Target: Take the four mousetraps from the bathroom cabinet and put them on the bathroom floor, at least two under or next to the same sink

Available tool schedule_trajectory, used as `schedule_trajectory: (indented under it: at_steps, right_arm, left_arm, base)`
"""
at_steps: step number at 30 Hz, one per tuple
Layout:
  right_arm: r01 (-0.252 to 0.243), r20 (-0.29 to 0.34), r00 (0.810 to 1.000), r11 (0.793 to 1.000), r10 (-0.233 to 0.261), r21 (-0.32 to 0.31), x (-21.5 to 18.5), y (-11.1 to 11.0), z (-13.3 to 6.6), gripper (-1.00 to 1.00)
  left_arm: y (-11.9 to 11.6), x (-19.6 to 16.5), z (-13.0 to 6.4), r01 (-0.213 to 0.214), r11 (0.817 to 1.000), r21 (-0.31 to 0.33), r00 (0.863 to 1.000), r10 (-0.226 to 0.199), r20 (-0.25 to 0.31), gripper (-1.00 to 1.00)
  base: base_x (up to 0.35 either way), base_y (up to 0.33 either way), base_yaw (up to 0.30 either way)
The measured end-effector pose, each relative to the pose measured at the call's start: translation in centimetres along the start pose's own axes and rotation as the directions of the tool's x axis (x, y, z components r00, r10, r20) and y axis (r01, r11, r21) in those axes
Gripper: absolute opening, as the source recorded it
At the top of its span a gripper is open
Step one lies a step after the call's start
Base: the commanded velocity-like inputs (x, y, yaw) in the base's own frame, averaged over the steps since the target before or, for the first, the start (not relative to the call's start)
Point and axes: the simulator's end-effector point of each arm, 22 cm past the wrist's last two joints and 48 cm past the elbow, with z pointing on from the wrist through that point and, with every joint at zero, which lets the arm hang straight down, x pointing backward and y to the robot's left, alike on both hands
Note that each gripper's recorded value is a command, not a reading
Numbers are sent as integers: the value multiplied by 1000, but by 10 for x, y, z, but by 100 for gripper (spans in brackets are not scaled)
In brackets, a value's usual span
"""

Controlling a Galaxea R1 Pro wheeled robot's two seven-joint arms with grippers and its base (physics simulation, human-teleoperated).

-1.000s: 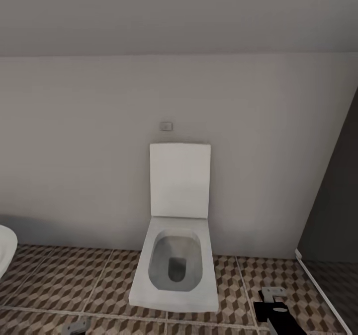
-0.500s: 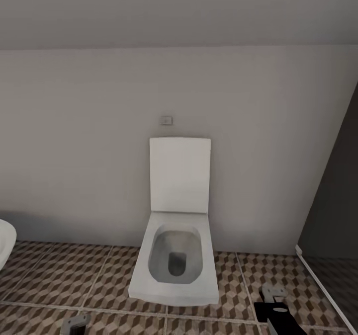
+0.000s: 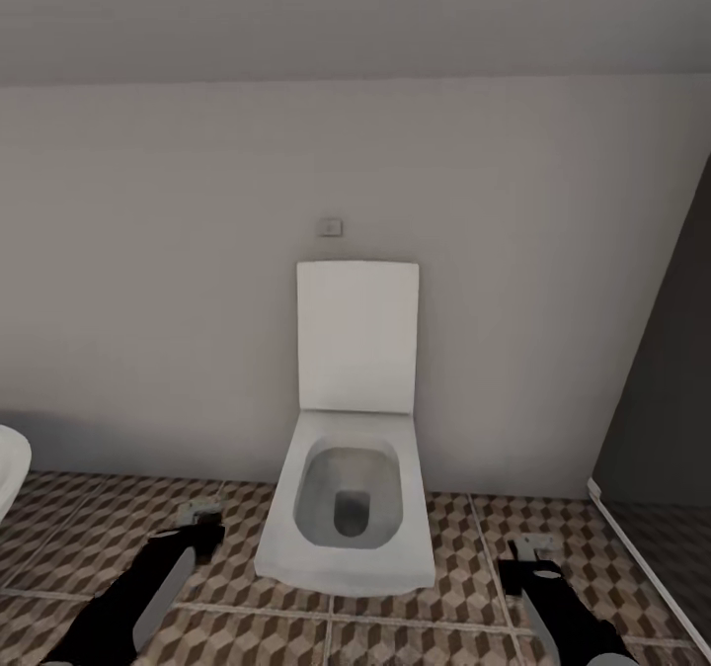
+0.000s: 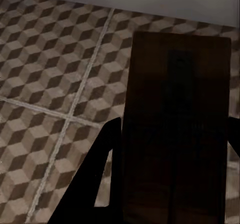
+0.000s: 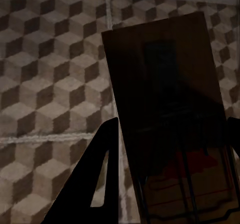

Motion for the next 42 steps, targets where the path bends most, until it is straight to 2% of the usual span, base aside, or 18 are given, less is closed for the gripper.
schedule_trajectory:
  at_steps: [3,6,10,18,26,32,42]
  right_arm:
    - [-10,17,1000,1000,10,13,-15,-2,4,-100]
    - [-14,20,1000,1000,14,18,-16,-2,8,-100]
    - [-11,7,1000,1000,11,20,-11,-1,13,-100]
    - [-2,-24,1000,1000,3,20,5,2,22,-100]
    - [8,-56,998,1000,-7,19,21,4,31,-100]
    - [14,-64,998,1000,-13,18,25,5,33,-100]
    - [25,-103,994,1000,-23,15,46,8,44,-100]
  left_arm:
    - [0,-8,3,-26,1000,-12,999,26,25,-100]
    - [-1,-4,7,-34,999,-15,999,34,33,-100]
    - [-23,-7,5,-35,999,12,999,34,40,-100]
    - [-32,7,14,-39,999,23,999,38,8,-100]
    - [-34,22,25,-44,999,25,999,45,-22,-100]
    - [-36,21,26,-42,999,28,999,43,-19,-100]
    - [-38,41,38,-54,998,27,997,55,-60,-100]
  base:
    - [0,0,0]
    - [0,0,0]
    - [0,0,0]
    - [0,0,0]
    - [0,0,0]
    - [0,0,0]
    - [0,0,0]
